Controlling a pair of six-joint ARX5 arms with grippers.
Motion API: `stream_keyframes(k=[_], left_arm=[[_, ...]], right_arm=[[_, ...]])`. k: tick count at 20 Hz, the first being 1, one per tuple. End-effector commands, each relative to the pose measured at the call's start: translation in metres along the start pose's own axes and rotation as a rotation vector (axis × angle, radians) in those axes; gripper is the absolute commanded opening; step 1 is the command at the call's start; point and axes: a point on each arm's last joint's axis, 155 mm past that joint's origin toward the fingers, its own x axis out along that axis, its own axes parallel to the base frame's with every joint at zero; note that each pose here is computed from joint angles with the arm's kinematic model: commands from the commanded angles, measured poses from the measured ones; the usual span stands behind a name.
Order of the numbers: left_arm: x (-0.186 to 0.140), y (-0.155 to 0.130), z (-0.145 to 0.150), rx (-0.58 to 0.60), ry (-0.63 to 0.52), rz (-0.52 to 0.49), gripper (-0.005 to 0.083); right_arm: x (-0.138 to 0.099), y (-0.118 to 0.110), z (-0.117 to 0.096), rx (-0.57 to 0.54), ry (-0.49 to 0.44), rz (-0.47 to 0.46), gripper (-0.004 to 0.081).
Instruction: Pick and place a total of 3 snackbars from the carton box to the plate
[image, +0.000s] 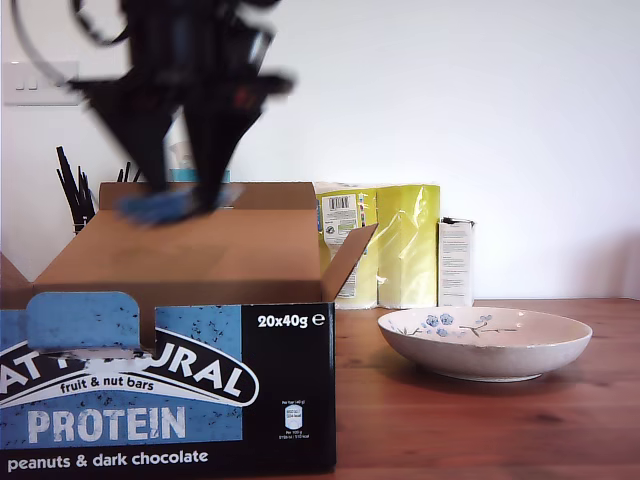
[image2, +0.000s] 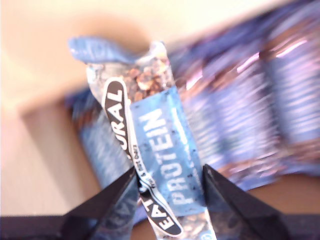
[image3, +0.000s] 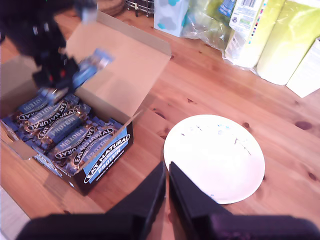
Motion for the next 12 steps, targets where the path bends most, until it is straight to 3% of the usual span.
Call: stream_keyframes(k=[1, 5, 9, 12], left_arm=[[-0.019, -0.018, 0.029, 0.036, -0.136, -0.062, 0.0303], [-0.047, -0.077, 0.091, 0.1, -0.408, -0.267, 0.0303], [-0.07, -0.118, 0.132, 0.133, -0.612, -0.378, 0.0303], [-0.07, -0.142, 0.15, 0.161, -0.698, -0.418, 0.0303]], right_arm=[[0.002, 0.0, -0.008, -0.004, 0.024, -0.005, -0.0013], [-0.008, -0.007, -0.011, 0.001, 0.015, -0.046, -0.0013], [-0.023, -0.012, -0.015, 0.008, -0.003, -0.085, -0.0013], [-0.03, -0.012, -0.013, 0.028, -0.03, -0.091, -0.0013]])
